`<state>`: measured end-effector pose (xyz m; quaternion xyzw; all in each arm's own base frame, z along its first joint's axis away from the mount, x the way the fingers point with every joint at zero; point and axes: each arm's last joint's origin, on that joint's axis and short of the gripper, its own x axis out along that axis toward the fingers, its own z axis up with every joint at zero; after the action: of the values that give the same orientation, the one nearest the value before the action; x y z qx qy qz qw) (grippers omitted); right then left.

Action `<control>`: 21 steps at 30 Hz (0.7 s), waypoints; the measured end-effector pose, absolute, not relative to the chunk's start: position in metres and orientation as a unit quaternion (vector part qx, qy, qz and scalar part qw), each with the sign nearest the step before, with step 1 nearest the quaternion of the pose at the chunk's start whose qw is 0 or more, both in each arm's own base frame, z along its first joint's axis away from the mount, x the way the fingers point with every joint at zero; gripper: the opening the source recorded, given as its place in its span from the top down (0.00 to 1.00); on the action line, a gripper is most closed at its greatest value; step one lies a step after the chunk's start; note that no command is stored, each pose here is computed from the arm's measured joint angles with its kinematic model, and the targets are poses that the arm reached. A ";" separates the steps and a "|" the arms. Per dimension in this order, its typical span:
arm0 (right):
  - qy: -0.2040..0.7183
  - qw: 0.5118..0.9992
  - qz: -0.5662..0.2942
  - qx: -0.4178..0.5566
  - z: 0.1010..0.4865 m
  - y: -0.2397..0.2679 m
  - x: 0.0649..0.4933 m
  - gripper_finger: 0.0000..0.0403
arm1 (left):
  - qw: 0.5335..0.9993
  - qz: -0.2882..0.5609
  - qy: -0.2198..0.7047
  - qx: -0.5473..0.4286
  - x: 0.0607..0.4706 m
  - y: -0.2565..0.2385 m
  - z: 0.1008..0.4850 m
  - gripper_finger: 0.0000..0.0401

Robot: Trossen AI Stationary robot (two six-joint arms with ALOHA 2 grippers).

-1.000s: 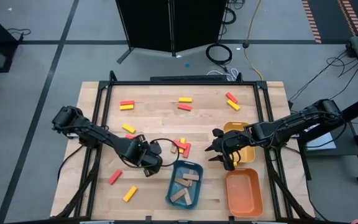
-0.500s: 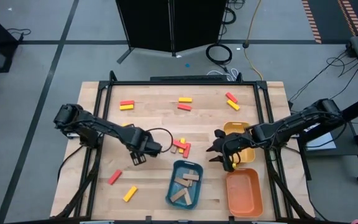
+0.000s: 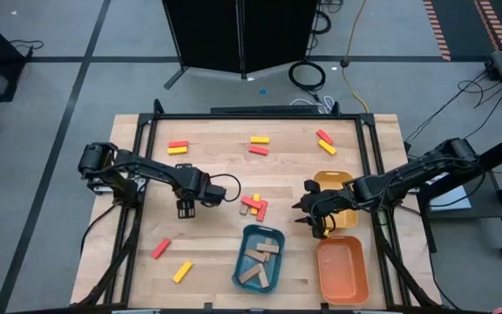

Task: Sort blocks
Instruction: Put the orange block into the orange bin

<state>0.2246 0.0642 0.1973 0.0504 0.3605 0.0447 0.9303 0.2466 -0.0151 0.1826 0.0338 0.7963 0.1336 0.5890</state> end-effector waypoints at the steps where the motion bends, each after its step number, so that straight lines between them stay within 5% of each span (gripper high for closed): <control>1: 0.361 0.931 0.040 0.046 0.196 0.064 0.224 0.64 | 0.591 0.128 0.795 0.040 0.246 -0.014 0.180 0.40; 21: 0.358 0.932 0.026 0.038 0.196 0.063 0.224 0.64 | 0.620 0.015 0.781 0.076 0.241 -0.012 0.148 0.40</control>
<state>0.2243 0.0627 0.1963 0.0381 0.3585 0.0259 0.9324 0.2412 -0.0121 0.1480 0.0756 0.7806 0.0145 0.6202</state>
